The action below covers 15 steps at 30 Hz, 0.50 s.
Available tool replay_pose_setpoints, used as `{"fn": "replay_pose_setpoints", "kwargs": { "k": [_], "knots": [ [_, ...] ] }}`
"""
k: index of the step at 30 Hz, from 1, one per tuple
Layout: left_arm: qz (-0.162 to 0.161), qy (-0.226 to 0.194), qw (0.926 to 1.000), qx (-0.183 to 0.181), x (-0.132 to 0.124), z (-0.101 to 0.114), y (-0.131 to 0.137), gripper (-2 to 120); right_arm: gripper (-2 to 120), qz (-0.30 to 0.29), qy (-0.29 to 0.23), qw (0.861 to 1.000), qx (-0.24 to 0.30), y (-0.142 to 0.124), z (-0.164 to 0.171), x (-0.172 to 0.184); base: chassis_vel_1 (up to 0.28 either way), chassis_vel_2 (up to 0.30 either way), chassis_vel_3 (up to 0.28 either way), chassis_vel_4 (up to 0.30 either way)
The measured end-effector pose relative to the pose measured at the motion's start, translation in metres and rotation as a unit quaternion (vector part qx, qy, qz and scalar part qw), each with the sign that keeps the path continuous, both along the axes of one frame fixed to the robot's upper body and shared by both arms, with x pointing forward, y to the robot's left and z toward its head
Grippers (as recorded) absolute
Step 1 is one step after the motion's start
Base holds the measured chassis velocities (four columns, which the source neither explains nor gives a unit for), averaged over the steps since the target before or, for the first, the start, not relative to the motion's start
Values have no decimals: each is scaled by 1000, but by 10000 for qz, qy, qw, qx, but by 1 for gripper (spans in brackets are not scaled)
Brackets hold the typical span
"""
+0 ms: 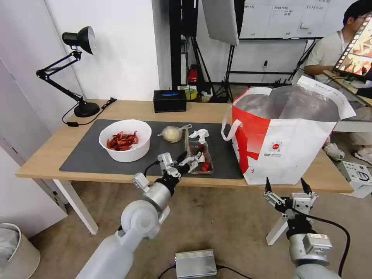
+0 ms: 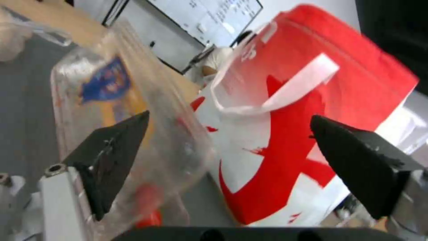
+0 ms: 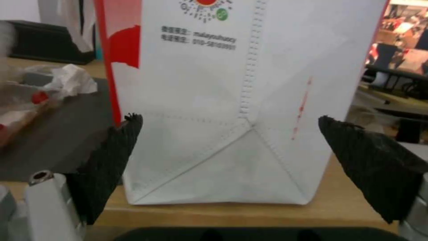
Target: Pick up the trash from the table and place it into the takeout bag.
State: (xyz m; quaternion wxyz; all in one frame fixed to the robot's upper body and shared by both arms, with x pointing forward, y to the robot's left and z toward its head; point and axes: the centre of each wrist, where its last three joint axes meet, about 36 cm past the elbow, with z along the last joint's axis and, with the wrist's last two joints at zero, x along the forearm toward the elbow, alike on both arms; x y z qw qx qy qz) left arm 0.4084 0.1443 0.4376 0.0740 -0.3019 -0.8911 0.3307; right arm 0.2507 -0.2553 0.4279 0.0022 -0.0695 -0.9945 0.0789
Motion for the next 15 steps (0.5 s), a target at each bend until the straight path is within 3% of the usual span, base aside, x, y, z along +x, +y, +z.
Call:
{"fn": "replay_pose_setpoints", "kwargs": {
  "k": [2,5,7,11,12,14,15],
  "knots": [
    [-16,-187,9995,243,4,-2,1,88,100,88,31,9998,156,3,-1,0,0,0,0,0],
    [-16,-187,9995,243,4,-2,1,88,100,88,31,9998,156,3,-1,0,0,0,0,0],
    [-80,-639,9941,878,16,-8,6,71,100,271,106,9988,402,10,-3,-1,0,0,0,0],
    [-80,-639,9941,878,16,-8,6,71,100,271,106,9988,402,10,-3,-1,0,0,0,0],
    [-29,-1153,9800,1623,31,-14,19,52,100,518,153,9952,817,23,-2,3,0,0,0,0],
    [-29,-1153,9800,1623,31,-14,19,52,100,518,153,9952,817,23,-2,3,0,0,0,0],
    [-10,-1362,9720,1916,37,-16,27,41,100,649,166,9928,995,28,-1,7,0,0,0,0]
  ]
}}
